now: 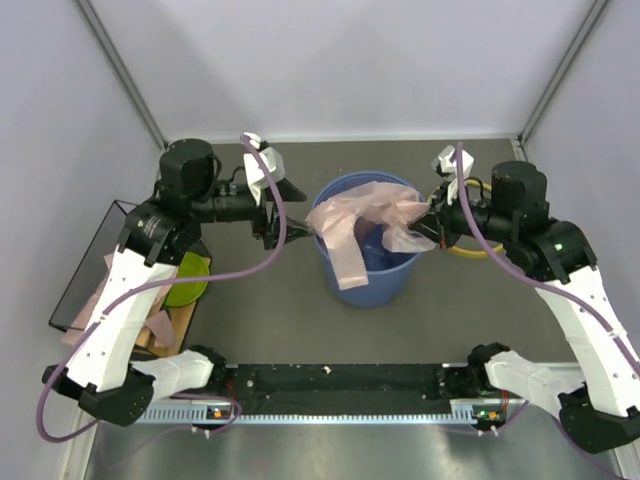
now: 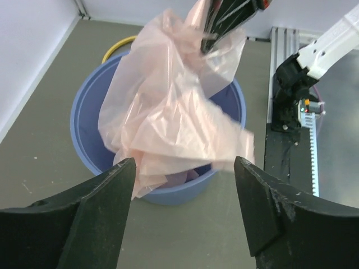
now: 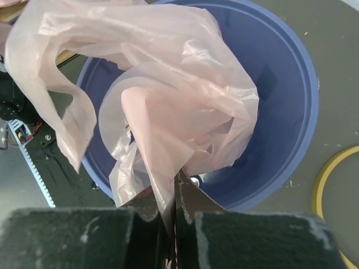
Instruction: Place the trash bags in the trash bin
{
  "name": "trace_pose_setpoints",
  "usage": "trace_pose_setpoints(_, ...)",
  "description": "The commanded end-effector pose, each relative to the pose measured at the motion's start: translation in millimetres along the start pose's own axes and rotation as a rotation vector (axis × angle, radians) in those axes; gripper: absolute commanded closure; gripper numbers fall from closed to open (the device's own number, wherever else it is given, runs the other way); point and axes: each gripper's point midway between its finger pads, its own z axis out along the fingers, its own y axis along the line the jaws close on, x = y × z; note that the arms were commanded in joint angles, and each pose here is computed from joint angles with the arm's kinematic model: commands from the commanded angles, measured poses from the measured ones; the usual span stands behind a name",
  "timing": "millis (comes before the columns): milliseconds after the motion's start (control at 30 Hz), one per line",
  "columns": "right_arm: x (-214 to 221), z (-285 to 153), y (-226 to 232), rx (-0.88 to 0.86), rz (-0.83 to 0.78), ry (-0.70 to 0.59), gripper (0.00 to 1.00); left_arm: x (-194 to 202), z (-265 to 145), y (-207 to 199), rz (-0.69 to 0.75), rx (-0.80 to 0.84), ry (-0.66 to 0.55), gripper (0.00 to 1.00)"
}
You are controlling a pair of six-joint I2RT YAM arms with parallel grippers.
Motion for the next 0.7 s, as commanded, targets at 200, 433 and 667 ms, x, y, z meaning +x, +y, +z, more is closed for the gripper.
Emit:
trace_pose_setpoints(200,-26,-37,19,-0.009,-0.050,-0.110,1.00,32,7,-35,0.302,0.040,-0.016,0.11)
trace_pose_setpoints(433,-2,-39,46,-0.165,-0.077,-0.066,1.00,4,23,-33,0.238,-0.043,-0.048,0.09)
trace_pose_setpoints(667,1,-37,56,-0.237,-0.054,-0.045,1.00,9,60,0,-0.020,-0.212,-0.085,0.21)
